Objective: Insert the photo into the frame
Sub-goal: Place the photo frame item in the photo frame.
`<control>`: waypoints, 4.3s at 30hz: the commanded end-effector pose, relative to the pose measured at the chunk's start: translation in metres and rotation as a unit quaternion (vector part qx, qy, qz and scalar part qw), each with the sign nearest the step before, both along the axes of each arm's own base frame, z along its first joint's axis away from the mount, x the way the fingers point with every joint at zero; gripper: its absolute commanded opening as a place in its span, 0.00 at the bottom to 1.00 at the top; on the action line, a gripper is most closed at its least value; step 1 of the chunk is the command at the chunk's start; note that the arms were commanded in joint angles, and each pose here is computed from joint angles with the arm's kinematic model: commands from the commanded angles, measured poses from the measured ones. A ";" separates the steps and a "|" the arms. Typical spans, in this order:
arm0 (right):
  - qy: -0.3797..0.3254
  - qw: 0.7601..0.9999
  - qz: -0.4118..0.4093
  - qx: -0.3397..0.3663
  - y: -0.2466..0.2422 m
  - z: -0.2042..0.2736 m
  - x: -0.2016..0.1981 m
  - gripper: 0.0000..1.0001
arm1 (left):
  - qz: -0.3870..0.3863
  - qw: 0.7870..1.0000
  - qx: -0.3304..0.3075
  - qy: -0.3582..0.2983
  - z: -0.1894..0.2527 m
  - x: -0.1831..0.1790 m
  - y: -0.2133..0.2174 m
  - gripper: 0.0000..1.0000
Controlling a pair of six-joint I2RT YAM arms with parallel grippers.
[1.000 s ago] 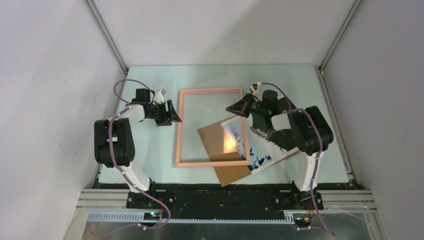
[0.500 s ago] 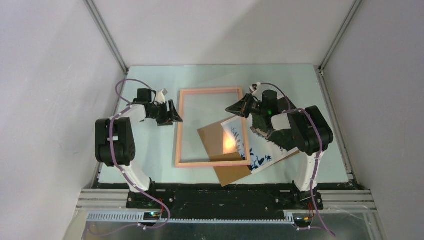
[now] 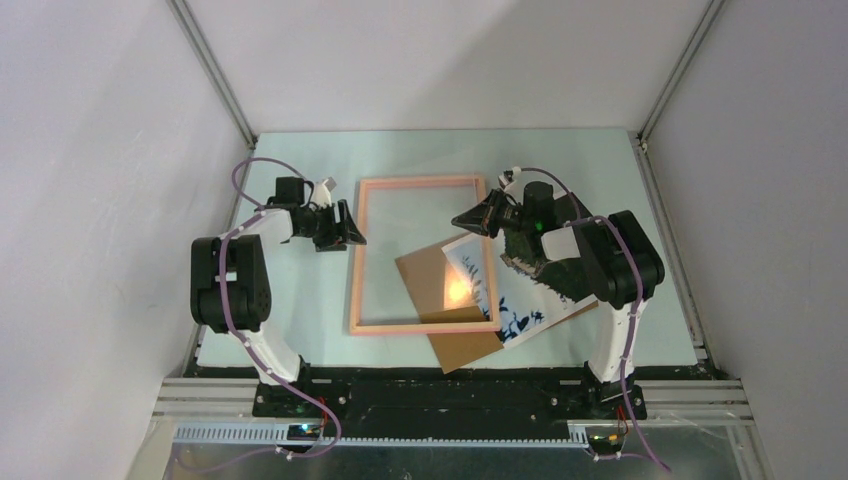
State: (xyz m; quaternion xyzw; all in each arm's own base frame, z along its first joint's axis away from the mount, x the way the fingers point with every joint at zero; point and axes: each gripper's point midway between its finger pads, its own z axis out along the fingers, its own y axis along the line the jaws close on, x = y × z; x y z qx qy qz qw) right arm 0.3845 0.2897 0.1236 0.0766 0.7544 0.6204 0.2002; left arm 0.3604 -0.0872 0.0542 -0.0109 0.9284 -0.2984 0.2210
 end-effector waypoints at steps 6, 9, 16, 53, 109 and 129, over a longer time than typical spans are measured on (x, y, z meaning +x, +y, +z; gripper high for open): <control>-0.017 1.000 0.018 -0.005 0.004 -0.004 -0.002 0.00 | 0.000 1.000 0.000 0.002 -0.006 0.001 -0.002 0.71; -0.018 1.000 0.019 -0.009 0.004 -0.006 -0.002 0.00 | 0.000 1.000 0.000 0.003 -0.006 0.000 -0.003 0.71; -0.017 1.000 0.014 -0.017 0.000 -0.008 0.000 0.00 | -0.001 1.000 0.000 0.004 -0.007 -0.001 -0.003 0.71; 0.011 0.995 -0.002 -0.098 0.001 -0.037 -0.003 0.00 | -0.005 1.000 0.013 -0.004 -0.007 -0.003 -0.005 0.71; -0.034 0.992 0.007 -0.121 0.007 -0.039 0.008 0.00 | -0.012 1.000 0.021 -0.008 -0.007 -0.007 -0.006 0.71; -0.033 0.990 0.011 -0.137 0.006 -0.046 0.009 0.00 | 0.008 0.997 0.065 -0.030 0.000 0.004 0.007 0.75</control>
